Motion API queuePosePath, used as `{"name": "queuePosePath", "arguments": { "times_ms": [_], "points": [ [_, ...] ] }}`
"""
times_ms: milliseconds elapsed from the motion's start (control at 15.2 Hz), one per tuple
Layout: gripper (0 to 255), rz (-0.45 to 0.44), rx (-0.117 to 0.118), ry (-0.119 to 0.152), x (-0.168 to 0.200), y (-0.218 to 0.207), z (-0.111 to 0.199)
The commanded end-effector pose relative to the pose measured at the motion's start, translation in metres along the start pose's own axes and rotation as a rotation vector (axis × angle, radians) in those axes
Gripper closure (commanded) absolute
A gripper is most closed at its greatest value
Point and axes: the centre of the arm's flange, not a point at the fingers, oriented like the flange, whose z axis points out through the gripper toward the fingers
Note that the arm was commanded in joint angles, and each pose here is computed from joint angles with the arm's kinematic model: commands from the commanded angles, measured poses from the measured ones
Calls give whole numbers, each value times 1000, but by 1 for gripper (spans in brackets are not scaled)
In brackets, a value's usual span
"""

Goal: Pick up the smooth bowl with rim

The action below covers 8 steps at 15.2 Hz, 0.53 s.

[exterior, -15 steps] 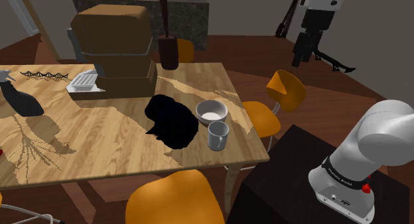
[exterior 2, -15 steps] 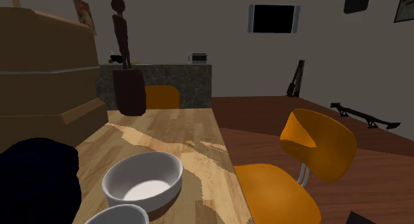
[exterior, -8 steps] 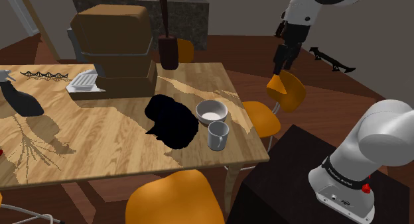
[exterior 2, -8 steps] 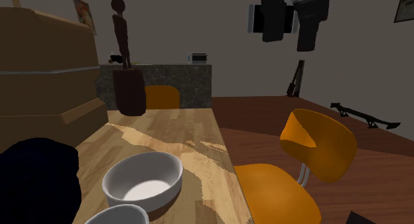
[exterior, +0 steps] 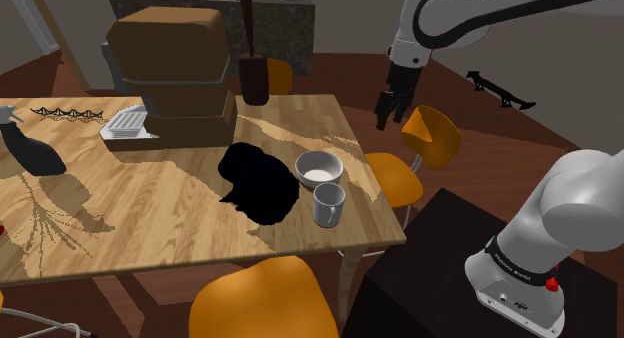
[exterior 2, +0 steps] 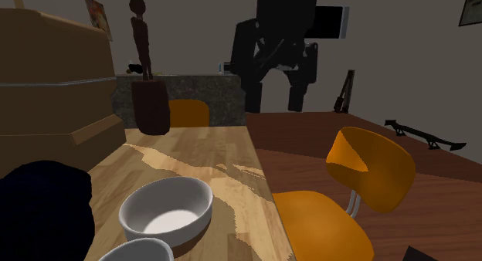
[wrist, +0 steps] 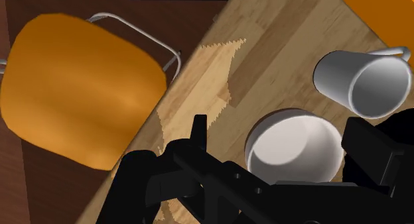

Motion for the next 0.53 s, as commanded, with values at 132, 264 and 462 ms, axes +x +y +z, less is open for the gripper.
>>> {"name": "queuePosePath", "arguments": {
  "times_ms": [132,264,462],
  "points": [
    [0,-6,11,7,37,-3,38],
    [0,-9,17,10,56,-5,56],
    [0,-14,25,15,84,-9,83]
  ]
}}
